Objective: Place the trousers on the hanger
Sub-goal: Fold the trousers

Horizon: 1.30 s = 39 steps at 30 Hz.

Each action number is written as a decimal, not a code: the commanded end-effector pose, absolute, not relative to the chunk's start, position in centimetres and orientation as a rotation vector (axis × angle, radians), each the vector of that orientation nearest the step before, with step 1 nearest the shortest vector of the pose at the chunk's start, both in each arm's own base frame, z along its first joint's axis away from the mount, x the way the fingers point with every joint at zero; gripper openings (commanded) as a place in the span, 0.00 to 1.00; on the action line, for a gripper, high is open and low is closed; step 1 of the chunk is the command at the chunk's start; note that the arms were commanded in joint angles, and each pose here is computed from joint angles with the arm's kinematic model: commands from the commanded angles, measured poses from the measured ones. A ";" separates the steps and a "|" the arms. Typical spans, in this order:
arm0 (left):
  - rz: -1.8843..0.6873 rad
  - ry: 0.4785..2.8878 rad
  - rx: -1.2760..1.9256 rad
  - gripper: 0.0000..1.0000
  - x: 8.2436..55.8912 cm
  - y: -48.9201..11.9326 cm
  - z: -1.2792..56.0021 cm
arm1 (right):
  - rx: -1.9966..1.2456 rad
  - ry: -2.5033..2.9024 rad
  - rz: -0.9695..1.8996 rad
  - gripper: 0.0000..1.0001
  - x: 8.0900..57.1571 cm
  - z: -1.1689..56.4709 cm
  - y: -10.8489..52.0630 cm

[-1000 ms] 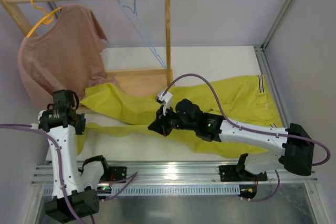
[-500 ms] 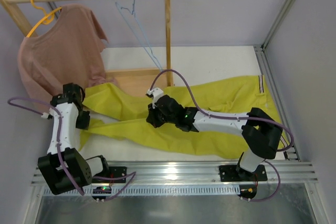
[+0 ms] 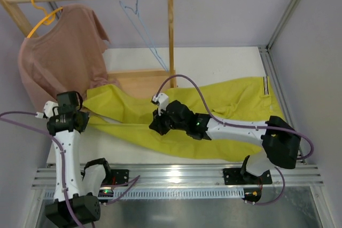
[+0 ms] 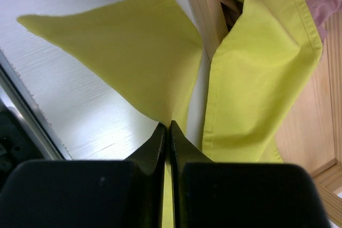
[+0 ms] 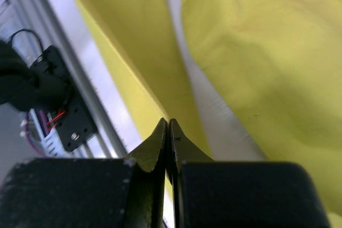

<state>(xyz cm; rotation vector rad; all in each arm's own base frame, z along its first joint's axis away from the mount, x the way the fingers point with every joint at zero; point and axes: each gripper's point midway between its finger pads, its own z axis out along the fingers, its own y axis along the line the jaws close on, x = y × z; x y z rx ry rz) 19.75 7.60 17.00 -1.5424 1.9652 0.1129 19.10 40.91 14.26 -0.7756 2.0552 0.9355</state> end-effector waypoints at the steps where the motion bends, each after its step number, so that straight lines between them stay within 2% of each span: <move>1: 0.234 1.882 -1.529 0.00 16.7 8.9 19.2 | -0.971 1.963 0.928 0.04 15.0 15.3 38.7; 4: 0.265 1.898 -1.534 0.00 12.5 8.0 20.3 | -1.097 1.838 1.081 0.04 10.0 18.1 37.9; 6: 0.301 1.856 -1.511 0.00 11.4 8.3 22.0 | -1.078 1.798 1.137 0.04 8.9 19.8 37.5; 9: 0.218 1.777 -1.462 0.00 12.3 8.2 24.1 | -0.940 1.749 1.093 0.04 11.2 21.5 36.6; 10: 0.171 1.738 -1.417 0.01 14.9 8.5 23.7 | -0.901 1.759 1.079 0.04 12.5 21.5 36.5; 12: 0.057 1.775 -1.319 0.12 18.5 7.7 22.6 | -0.853 1.852 1.099 0.04 15.5 19.3 36.7; 13: 0.026 1.817 -1.296 0.15 21.3 7.6 21.1 | -0.840 1.872 1.096 0.04 16.4 18.9 37.0; 16: 0.007 2.030 -1.257 0.22 25.2 6.6 17.1 | -0.824 1.998 1.047 0.04 18.9 15.1 38.0; 20: 0.154 2.232 -1.207 0.51 26.2 6.7 13.9 | -0.746 2.127 1.013 0.04 21.3 11.7 38.9; 23: 0.167 2.220 -1.168 0.68 26.4 7.0 14.8 | -0.687 2.163 1.013 0.04 21.9 10.5 38.9; 25: 0.231 2.182 -1.159 0.73 25.7 7.9 15.9 | -0.676 2.165 1.017 0.04 21.8 10.2 38.9; 30: 0.339 2.041 -1.278 0.74 22.0 9.4 15.8 | -0.656 2.165 1.001 0.04 22.0 10.2 38.5; 34: 0.396 2.060 -1.519 0.78 18.0 9.7 10.8 | -0.666 2.157 1.022 0.04 21.8 10.9 38.8; 39: 0.409 1.989 -1.755 0.79 16.3 10.7 9.5 | -0.655 2.124 1.040 0.04 21.8 12.2 38.7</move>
